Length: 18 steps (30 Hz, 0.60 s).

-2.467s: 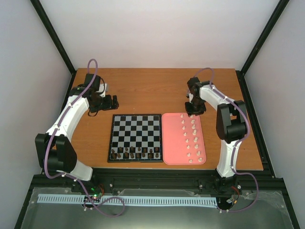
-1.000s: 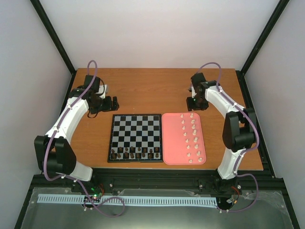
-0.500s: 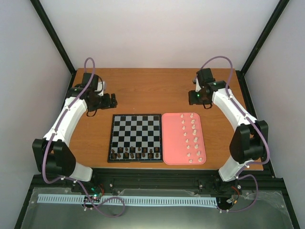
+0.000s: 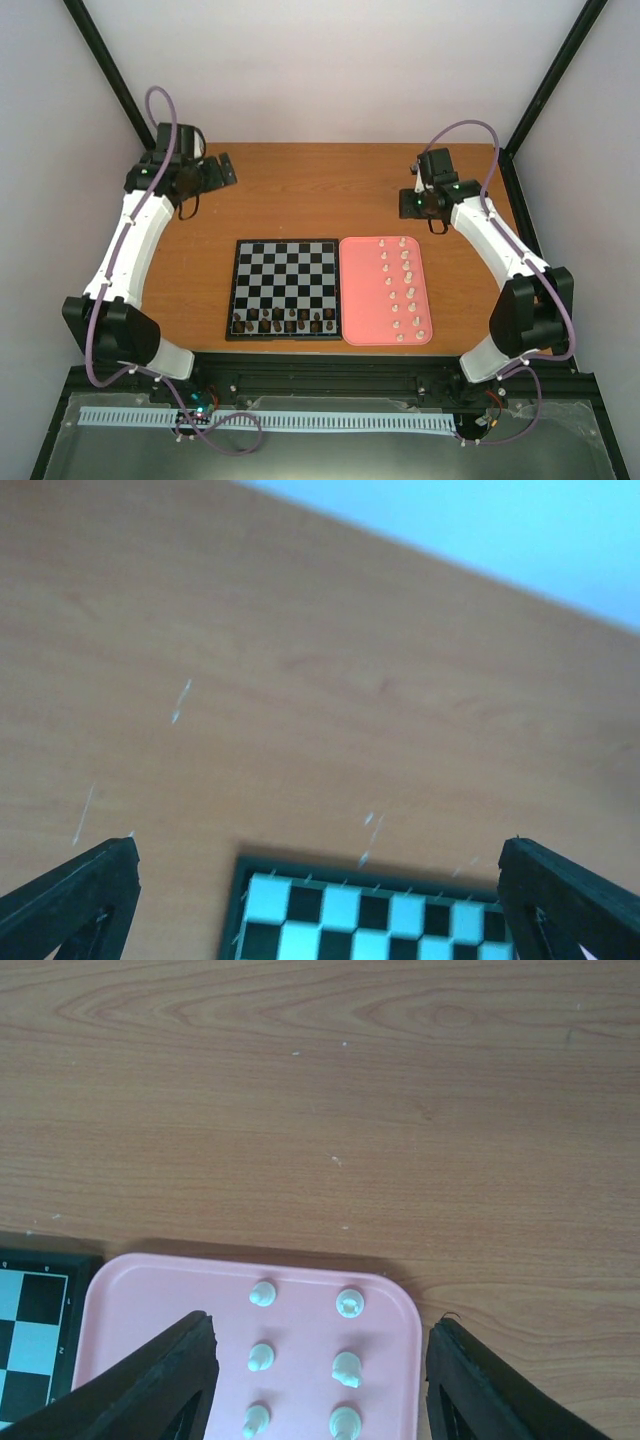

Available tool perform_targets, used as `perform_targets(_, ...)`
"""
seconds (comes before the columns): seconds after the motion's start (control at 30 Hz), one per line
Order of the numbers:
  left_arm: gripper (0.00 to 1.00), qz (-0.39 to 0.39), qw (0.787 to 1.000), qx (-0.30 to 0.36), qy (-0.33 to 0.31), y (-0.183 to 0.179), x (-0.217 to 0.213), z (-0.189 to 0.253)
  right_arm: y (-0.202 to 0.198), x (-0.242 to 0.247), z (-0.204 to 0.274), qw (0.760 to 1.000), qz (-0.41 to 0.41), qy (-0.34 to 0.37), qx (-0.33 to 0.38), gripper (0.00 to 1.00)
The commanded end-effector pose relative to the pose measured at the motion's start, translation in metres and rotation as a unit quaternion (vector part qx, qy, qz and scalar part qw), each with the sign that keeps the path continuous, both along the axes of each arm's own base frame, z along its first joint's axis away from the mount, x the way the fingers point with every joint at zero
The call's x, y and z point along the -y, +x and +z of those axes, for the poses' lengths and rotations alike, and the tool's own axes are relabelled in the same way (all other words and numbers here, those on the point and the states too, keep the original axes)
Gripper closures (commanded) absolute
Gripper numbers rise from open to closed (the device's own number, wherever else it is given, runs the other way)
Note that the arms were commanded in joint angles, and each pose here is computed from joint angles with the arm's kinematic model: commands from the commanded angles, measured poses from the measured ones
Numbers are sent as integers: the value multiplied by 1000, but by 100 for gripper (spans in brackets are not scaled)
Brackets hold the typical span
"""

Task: Set up the chess pieces on the board
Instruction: Pick up the chess piece from the storage box.

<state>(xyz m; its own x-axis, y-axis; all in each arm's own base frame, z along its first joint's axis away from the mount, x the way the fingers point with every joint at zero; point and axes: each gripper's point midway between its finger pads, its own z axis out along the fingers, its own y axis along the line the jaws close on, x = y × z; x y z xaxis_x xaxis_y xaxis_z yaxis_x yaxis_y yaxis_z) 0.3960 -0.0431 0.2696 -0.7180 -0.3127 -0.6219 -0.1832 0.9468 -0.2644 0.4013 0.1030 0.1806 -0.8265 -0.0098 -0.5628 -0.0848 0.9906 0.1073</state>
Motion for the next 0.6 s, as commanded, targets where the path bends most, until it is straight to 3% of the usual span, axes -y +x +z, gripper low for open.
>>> perform_targets(0.0, 0, 45, 992, 87, -79, 27, 6, 66, -5, 6, 4, 1000, -11, 2, 17, 43)
perform_targets(0.33, 0, 34, 959, 146, -242, 44, 40, 123, -15, 1, 5, 1000, 1, 13, 24, 43)
perform_targets(0.57, 0, 62, 941, 155, -294, 45, 40, 116, -19, -3, 3, 1000, 11, 11, 25, 43)
